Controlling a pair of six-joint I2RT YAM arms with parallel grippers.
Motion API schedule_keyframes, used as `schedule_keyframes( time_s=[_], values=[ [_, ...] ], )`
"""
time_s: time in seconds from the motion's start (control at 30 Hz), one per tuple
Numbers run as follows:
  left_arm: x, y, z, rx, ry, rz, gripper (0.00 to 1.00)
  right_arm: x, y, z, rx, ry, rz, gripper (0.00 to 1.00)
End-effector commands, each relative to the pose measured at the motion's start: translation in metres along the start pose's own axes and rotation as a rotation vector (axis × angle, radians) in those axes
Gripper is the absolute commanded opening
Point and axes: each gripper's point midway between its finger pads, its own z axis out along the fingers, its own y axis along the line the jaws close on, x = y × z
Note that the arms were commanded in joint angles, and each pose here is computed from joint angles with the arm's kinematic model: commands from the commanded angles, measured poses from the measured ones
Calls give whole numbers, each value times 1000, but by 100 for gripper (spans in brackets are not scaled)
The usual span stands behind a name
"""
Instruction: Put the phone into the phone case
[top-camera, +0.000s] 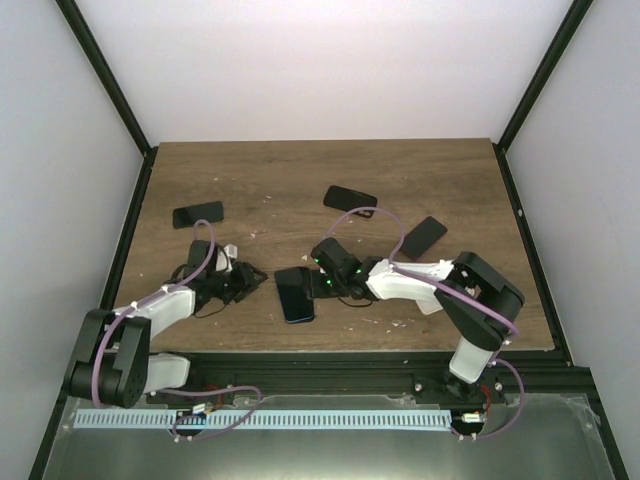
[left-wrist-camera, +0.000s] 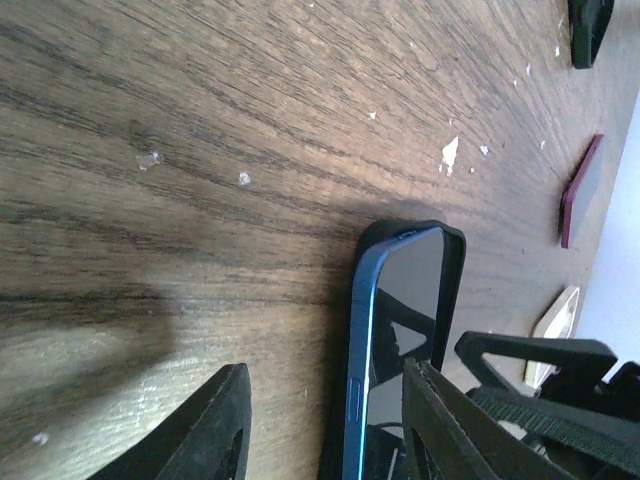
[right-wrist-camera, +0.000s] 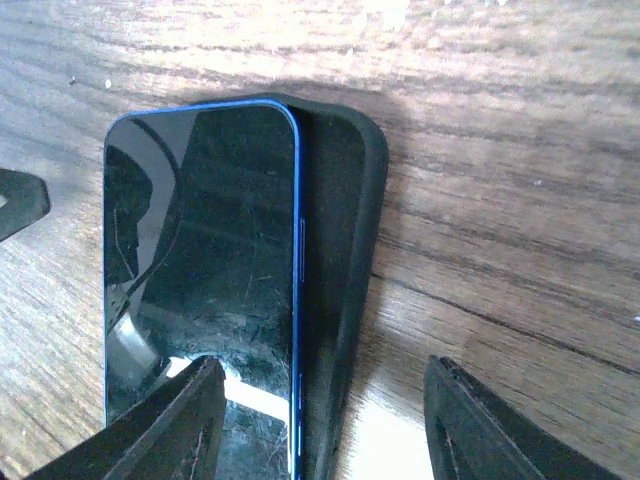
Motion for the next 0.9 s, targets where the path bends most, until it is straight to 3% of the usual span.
schedule_keyframes(
  time_s=[0.0, 0.87],
  values=[
    [-9, -16, 6, 54, 1, 54, 42, -5, 18, 0, -124, -5, 0, 55],
    [-2, -16, 34, 100, 93, 60, 18, 7, -3, 21, -70, 24, 27, 32]
  ],
)
